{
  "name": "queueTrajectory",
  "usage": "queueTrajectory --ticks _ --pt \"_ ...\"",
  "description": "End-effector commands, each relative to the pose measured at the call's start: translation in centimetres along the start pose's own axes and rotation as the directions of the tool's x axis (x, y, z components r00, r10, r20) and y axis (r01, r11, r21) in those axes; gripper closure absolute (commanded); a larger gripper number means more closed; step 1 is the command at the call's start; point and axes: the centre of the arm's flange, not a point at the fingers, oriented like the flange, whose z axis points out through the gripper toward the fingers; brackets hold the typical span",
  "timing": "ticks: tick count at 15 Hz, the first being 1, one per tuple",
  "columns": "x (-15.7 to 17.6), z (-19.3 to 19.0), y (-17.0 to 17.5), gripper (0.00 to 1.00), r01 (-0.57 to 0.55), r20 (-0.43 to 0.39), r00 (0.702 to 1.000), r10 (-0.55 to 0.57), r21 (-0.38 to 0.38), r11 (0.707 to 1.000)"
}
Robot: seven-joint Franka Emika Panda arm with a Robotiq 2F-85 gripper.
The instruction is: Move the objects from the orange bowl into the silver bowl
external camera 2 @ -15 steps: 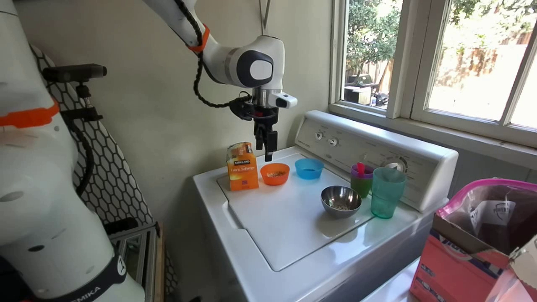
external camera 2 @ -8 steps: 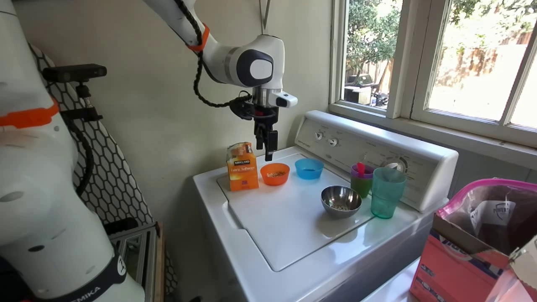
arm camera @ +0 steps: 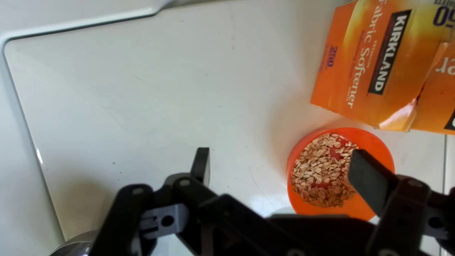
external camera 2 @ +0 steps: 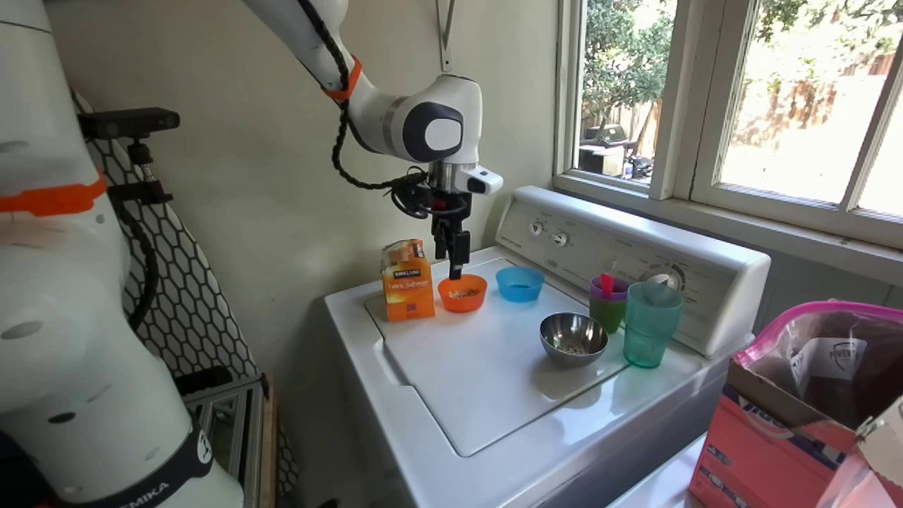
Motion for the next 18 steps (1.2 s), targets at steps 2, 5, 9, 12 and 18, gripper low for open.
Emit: queueTrajectory --ticks 2,5,9,12,18 --pt "1.9 3.3 -1.5 0.00 -0.094 -0.052 0.994 0.096 0.031 0.995" --pt "2.8 4.6 -1.5 0.00 -0.143 -0.064 0.987 0.145 0.038 0.989" --pt "3.4 6.0 -1.7 0.00 -0.205 -0.073 0.976 0.207 0.036 0.978" --pt "3.8 7.3 -2.3 0.00 -0.187 -0.059 0.981 0.187 0.010 0.982" --pt "4.3 9.1 -2.8 0.00 -0.161 -0.046 0.986 0.160 -0.021 0.987"
